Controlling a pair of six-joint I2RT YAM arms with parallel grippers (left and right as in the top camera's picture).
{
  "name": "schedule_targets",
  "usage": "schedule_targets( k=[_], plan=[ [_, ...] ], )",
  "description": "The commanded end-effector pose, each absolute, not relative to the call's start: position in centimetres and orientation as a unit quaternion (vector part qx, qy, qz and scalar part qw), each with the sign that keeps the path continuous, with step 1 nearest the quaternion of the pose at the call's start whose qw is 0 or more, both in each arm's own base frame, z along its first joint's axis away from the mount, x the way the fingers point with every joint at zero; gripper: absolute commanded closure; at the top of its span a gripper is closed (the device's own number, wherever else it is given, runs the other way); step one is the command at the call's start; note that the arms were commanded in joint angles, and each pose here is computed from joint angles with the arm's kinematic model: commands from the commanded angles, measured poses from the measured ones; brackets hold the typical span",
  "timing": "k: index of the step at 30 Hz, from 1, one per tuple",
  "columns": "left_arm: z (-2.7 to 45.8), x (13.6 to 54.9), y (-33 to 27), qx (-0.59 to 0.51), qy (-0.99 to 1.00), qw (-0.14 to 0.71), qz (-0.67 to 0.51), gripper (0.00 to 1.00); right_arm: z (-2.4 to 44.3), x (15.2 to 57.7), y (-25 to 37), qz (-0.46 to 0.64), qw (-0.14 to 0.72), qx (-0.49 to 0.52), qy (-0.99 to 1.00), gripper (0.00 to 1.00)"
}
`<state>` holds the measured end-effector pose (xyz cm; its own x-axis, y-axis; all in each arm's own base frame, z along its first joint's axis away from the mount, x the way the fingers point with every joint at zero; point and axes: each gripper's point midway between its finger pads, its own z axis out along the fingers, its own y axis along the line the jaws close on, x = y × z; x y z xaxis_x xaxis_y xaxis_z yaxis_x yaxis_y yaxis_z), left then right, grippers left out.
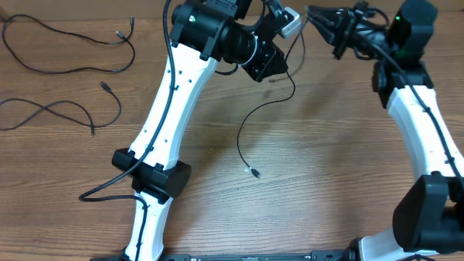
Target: Untangle cables
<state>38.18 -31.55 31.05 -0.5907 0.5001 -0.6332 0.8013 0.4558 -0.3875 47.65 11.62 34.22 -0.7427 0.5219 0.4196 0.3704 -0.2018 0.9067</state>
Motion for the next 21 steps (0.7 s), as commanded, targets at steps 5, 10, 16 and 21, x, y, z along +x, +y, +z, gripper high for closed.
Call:
schedule_targets(
  k=[5,10,16,21],
  plan=[
    [40.3,34.5,-28.9,0.368,0.792,0.288,-0.393,0.96,32.8,47.9,7.9,0.648,0.155,0.311,0.678,0.84],
    [44.2,32.0,-27.7,0.354,0.782,0.321,-0.400,0.96,30.7,47.8,7.3,0.616,0.173,0.311,0.703,0.79],
    [46.9,32.2,-25.5,0.287,0.803,0.372,-0.367,0.96,28.8,47.1,7.3,0.589,0.180,0.290,0.733,0.70],
    [46.2,34.7,-22.4,0.165,0.853,0.387,-0.310,0.96,27.4,46.3,7.5,0.561,0.201,0.242,0.765,0.65]
  ],
)
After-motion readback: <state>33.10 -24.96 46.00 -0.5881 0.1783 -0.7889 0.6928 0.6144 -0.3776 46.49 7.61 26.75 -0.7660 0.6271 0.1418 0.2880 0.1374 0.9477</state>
